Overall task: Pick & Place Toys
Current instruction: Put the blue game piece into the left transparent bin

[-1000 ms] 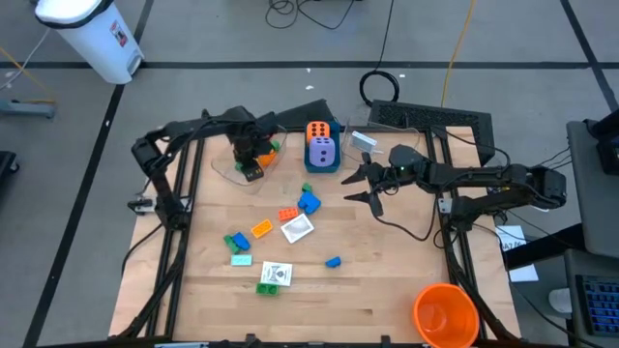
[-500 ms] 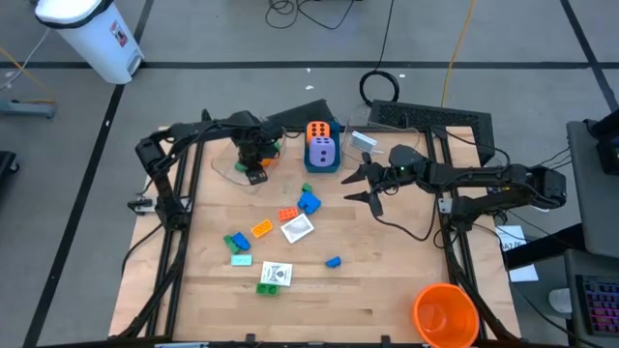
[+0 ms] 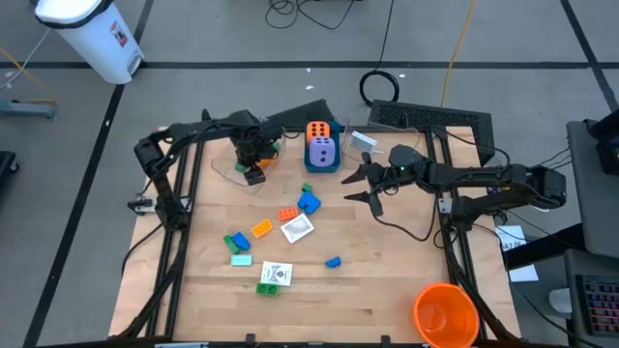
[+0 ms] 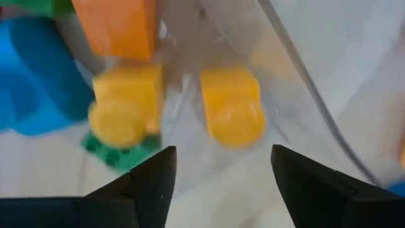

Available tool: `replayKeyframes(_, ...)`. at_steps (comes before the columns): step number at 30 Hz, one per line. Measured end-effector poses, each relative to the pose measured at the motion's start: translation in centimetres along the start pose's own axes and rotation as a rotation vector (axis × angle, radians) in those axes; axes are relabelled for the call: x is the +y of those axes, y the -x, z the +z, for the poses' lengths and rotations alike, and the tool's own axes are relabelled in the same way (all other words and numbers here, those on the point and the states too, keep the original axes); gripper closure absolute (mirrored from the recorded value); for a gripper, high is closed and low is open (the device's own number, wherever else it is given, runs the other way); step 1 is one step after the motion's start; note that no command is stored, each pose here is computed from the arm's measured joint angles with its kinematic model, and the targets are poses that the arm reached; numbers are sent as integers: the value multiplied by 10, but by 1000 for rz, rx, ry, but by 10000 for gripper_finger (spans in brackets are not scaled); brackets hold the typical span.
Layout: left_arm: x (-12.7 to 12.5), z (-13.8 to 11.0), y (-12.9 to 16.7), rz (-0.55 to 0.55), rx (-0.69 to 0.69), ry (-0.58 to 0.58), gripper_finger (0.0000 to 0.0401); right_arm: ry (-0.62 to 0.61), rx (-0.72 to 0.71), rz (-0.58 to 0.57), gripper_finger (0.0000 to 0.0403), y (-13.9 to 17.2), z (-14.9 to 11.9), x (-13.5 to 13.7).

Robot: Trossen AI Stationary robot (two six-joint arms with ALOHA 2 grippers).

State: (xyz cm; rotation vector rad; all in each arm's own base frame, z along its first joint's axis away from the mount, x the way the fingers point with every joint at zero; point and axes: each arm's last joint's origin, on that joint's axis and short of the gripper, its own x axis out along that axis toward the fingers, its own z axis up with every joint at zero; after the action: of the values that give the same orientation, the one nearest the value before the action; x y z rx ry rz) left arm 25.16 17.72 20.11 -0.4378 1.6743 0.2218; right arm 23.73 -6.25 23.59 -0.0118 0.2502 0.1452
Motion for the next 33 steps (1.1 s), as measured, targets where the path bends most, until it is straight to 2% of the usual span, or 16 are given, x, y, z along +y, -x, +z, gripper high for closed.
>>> replayKeyframes(4,-3,-7,23,6,32,10,137,4,0,0,190,0,0,0)
replayKeyframes(7,-6,-12,51,23,-20,8,145,4,0,0,190,0,0,0)
replayKeyframes(12,-16,-30,107,76,-257,-30,164,4,0,0,190,0,0,0)
replayKeyframes(16,-25,-62,143,130,-506,-53,179,4,-1,0,190,0,0,0)
replayKeyframes(20,-36,-98,163,172,-764,-48,196,5,-2,-1,190,0,0,0)
replayKeyframes(23,-43,-120,159,183,-929,-42,209,-4,-2,0,190,0,0,0)
replayKeyframes(26,-50,-136,142,174,-1059,-42,220,-21,-1,1,190,0,0,0)
replayKeyframes(29,-55,-146,114,147,-1143,-41,231,-22,-1,0,190,0,0,0)
replayKeyframes(33,-63,-147,71,95,-1218,-71,242,-20,-4,0,190,0,0,0)
